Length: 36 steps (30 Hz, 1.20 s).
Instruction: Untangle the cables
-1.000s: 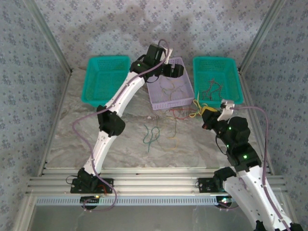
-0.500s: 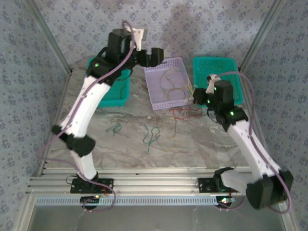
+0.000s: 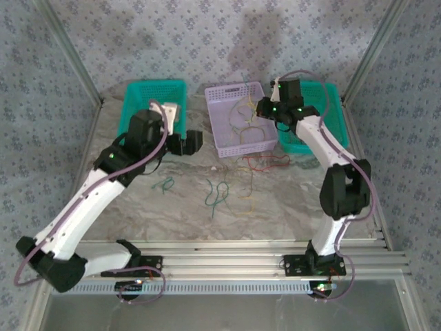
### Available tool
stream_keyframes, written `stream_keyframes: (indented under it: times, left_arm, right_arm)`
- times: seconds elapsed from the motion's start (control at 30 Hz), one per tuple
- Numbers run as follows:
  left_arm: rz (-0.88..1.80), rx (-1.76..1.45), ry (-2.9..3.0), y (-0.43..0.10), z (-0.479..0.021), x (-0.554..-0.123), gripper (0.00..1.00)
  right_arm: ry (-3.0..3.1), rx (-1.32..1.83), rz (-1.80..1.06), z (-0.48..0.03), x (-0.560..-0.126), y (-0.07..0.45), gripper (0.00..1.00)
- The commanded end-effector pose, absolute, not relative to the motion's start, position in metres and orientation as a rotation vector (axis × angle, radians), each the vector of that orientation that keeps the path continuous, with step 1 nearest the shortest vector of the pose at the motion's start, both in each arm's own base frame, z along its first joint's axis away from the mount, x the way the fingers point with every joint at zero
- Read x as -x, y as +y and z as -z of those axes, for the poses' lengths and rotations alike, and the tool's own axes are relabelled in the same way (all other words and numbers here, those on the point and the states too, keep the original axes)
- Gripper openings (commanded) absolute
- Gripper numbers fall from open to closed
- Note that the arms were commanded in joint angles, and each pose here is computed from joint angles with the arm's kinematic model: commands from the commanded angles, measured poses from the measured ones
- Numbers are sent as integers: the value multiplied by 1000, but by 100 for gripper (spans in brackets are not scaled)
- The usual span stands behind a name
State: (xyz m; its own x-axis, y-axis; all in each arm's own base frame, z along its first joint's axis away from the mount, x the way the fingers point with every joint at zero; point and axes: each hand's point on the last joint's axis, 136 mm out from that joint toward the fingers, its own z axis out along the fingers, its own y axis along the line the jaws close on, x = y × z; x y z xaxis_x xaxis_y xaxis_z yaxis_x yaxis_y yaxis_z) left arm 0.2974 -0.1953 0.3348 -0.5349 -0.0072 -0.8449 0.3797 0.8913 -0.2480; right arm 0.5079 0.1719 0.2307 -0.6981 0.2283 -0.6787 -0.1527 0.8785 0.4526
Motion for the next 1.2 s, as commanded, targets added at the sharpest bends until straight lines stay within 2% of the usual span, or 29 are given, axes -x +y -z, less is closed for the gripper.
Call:
stream_keyframes:
  times: [0.0, 0.13, 0.23, 0.33, 0.43, 0.53, 0.67, 0.8, 0.9, 1.07, 1.17]
  left_arm:
    - [489, -210, 2018, -177, -345, -286, 100]
    - [469, -213, 2009, -166, -333, -274, 100]
    - [466, -220, 2001, -165, -334, -274, 100]
    - [460, -222, 2009, -166, -330, -275, 100]
    - [442, -225, 2027, -165, -321, -276, 100]
    - [444, -231, 2021, -165, -322, -274, 100]
    - [426, -233, 2018, -162, -322, -274, 100]
    - [411, -236, 2023, -161, -320, -275, 100]
    - [397, -237, 2020, -159, -320, -275, 100]
    - [391, -238, 2024, -158, -319, -276, 100]
    - [391, -232, 2019, -157, -320, -276, 100]
  right_arm:
    - [2341, -25, -631, -206, -513, 182, 0]
    - [2387, -10, -615, -186, -525, 193, 0]
    - [2436, 34, -581, -176, -529, 204, 4]
    - [2454, 58, -567, -175, -530, 211, 15]
    - [2454, 64, -554, -182, -529, 209, 23]
    - [2440, 70, -541, -191, -529, 207, 42]
    - [2407, 101, -541, -218, -516, 204, 50]
    - [2290, 151, -562, -258, -477, 206, 57]
    - [2288, 192, -557, -259, -430, 205, 60]
    - [2357, 243, -497, -219, -352, 201, 63]
    - [2458, 278, -427, -173, -309, 196, 63]
